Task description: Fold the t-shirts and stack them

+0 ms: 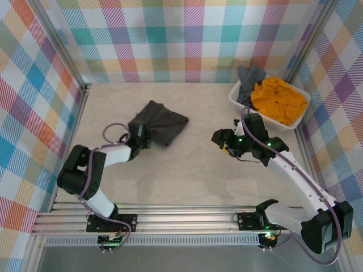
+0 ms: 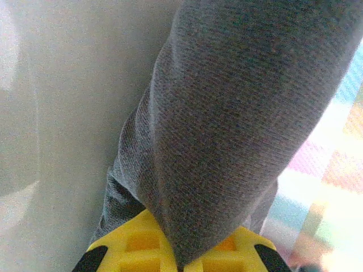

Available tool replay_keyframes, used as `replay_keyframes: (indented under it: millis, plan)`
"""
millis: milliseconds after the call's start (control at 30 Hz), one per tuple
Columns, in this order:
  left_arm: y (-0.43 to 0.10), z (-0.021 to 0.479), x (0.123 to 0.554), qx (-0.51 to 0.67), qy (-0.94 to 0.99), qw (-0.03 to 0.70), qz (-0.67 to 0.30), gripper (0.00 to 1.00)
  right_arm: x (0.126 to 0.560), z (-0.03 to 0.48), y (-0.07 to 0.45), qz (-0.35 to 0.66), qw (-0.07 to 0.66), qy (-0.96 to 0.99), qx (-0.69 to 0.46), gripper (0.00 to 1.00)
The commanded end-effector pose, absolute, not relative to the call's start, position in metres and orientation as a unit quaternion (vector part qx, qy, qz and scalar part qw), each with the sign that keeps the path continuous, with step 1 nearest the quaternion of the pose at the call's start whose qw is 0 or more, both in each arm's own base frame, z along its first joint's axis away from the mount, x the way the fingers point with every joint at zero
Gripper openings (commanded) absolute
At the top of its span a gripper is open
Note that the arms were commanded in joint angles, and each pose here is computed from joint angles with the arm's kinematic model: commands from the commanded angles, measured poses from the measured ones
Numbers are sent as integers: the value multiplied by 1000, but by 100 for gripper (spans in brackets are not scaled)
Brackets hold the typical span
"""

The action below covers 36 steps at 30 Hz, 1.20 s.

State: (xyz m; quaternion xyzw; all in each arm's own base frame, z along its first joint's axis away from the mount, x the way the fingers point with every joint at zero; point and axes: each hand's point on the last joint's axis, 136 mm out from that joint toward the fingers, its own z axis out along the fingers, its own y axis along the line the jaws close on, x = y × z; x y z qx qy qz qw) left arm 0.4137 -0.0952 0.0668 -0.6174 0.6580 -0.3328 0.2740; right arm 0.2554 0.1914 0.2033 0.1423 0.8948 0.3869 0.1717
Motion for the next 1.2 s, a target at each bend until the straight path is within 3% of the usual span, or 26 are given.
replay_keyframes:
  millis: [0, 267, 400, 667, 933, 1000, 1067, 1167]
  plan:
    - [-44, 72, 428, -613, 670, 280, -312, 0, 260, 205, 198, 392, 170, 895, 126, 60]
    - [59, 59, 477, -658, 630, 291, -293, 0, 275, 192, 208, 390, 155, 900, 121, 60]
    - [82, 58, 508, -658, 623, 296, -302, 0, 285, 189, 211, 387, 149, 902, 118, 60]
    - [64, 50, 556, -670, 586, 295, -347, 0, 301, 179, 218, 387, 139, 904, 121, 60]
    - [12, 63, 553, -654, 590, 287, -376, 0, 304, 176, 219, 388, 136, 903, 125, 59]
    - [5, 65, 550, -649, 594, 277, -386, 8, 302, 177, 218, 387, 135, 904, 126, 59]
    - [3, 73, 542, -642, 599, 275, -392, 32, 299, 177, 217, 385, 134, 905, 125, 59]
    - [5, 100, 521, -631, 615, 283, -378, 52, 296, 179, 216, 386, 136, 904, 124, 59]
